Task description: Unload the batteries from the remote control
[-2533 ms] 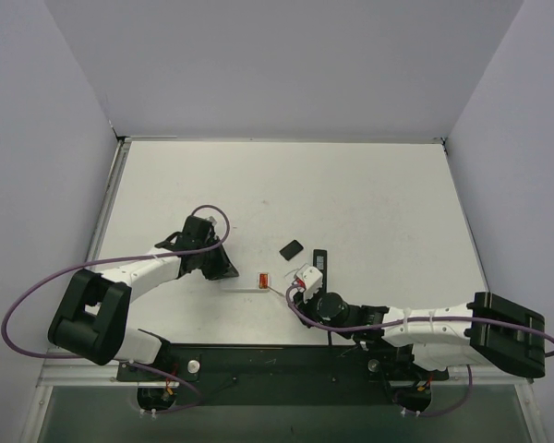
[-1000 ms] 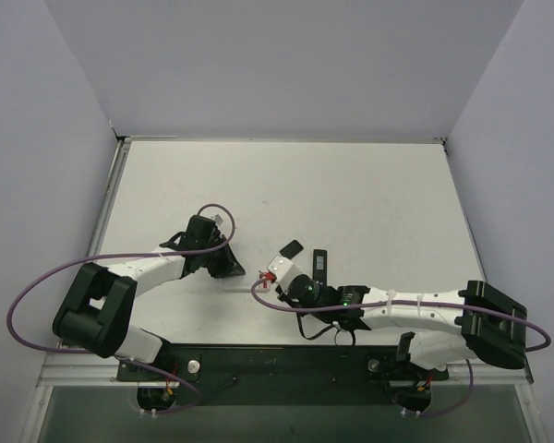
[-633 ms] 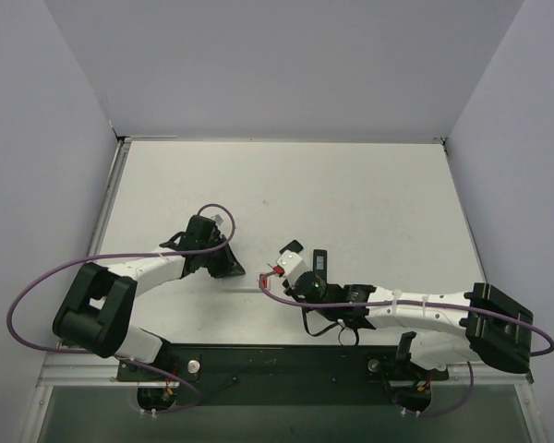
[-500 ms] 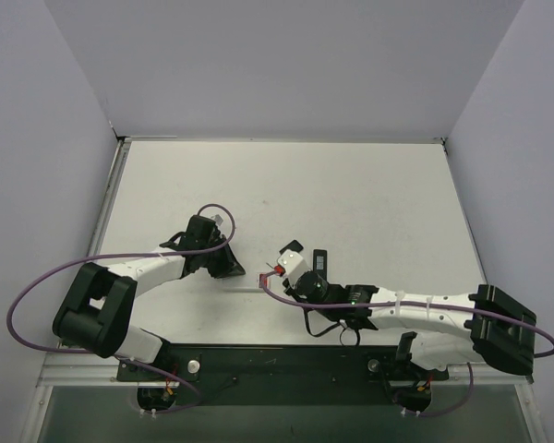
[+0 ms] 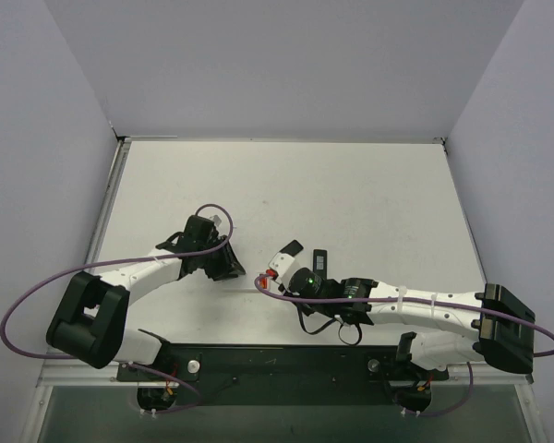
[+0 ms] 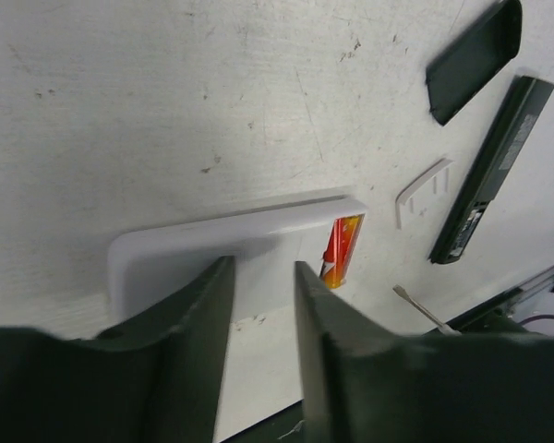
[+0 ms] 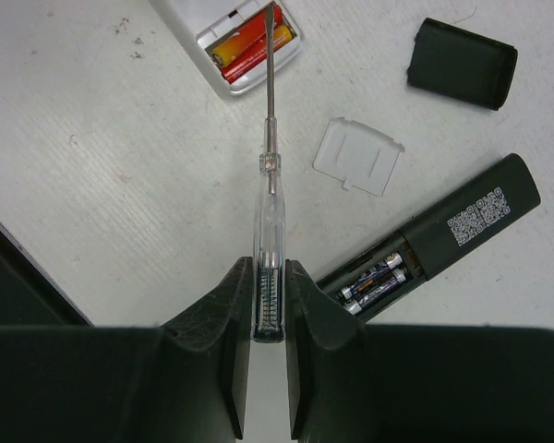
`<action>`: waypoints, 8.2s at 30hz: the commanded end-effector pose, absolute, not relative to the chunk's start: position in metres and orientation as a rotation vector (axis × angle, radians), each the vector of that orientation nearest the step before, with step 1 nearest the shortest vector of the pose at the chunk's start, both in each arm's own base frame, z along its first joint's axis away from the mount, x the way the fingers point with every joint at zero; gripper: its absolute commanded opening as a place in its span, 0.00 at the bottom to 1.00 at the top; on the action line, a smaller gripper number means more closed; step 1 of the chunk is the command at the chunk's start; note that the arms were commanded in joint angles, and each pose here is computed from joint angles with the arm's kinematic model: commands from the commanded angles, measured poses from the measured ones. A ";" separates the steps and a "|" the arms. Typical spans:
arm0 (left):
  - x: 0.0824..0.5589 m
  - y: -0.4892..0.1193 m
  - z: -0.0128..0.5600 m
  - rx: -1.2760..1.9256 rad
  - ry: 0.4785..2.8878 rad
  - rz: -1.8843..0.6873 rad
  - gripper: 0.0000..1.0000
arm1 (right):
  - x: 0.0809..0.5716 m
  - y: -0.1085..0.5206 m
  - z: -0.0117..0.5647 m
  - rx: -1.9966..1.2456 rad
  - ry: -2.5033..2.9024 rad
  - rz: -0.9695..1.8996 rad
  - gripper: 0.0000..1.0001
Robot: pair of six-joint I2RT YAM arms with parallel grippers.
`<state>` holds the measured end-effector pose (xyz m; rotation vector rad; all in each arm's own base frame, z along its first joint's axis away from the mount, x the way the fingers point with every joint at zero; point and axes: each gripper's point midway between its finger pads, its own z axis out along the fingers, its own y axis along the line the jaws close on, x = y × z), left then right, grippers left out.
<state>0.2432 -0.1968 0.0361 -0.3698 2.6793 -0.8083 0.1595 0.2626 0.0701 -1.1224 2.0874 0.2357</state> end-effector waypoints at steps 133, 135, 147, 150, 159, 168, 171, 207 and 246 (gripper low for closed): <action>0.303 -0.151 0.067 -1.162 1.947 -0.847 0.00 | 0.188 0.276 0.076 -1.048 2.133 0.331 0.00; 0.302 -0.150 0.068 -1.145 1.941 -0.852 0.00 | 0.193 0.276 0.073 -1.048 2.148 0.297 0.00; 0.290 -0.147 0.058 -1.132 1.939 -0.855 0.00 | 0.217 0.290 0.079 -1.006 2.146 0.215 0.00; 0.290 -0.148 0.058 -1.129 1.940 -0.855 0.00 | 0.219 0.284 0.071 -1.029 2.185 0.144 0.00; 0.291 -0.155 0.080 -1.000 1.887 -0.877 0.00 | 0.221 0.299 0.080 -1.053 2.167 0.155 0.00; 0.288 -0.151 0.089 -0.928 1.865 -0.801 0.00 | 0.208 0.308 0.085 -1.037 2.116 0.338 0.00; 0.287 -0.148 0.090 -0.929 1.856 -0.785 0.00 | 0.205 0.303 0.086 -1.007 2.107 0.368 0.00; 0.281 -0.153 0.101 -0.895 1.856 -0.734 0.00 | 0.207 0.311 0.073 -0.969 2.185 0.361 0.00; 0.273 -0.139 0.127 -1.227 1.916 -0.663 0.00 | 0.199 0.273 0.091 -0.873 2.197 0.308 0.00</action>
